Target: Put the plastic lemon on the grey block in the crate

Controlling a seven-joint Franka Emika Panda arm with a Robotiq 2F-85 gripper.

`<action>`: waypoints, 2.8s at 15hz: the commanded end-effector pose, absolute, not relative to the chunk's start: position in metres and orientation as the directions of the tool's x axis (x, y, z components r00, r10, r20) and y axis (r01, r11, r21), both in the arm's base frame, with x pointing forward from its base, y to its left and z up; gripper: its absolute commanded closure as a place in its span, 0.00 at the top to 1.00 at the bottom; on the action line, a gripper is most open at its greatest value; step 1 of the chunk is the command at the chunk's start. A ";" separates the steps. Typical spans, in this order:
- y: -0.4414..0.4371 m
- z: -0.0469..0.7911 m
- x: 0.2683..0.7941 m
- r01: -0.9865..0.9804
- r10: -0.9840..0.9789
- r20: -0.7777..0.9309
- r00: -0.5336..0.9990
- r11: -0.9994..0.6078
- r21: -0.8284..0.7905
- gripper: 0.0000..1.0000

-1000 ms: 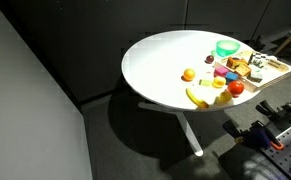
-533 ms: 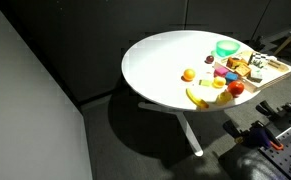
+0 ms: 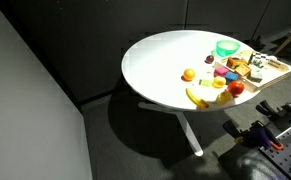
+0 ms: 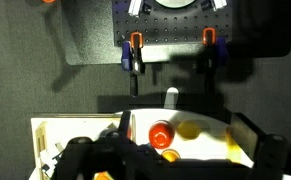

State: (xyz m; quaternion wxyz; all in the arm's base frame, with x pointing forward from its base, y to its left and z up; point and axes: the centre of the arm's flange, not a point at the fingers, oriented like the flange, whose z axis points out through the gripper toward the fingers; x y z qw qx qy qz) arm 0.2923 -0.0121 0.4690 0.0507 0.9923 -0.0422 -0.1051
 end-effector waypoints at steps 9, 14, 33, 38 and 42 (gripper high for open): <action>-0.022 0.396 0.321 -0.074 -0.110 -0.331 0.937 -0.990 0.121 1.00; -0.027 0.362 0.332 -0.085 -0.126 -0.280 0.952 -0.984 0.154 1.00; -0.022 0.320 0.336 -0.160 -0.172 -0.065 0.983 -0.975 0.157 1.00; -0.021 0.326 0.353 -0.137 -0.150 -0.085 0.985 -0.980 0.145 1.00; -0.020 0.324 0.353 -0.134 -0.148 -0.090 0.985 -0.980 0.146 1.00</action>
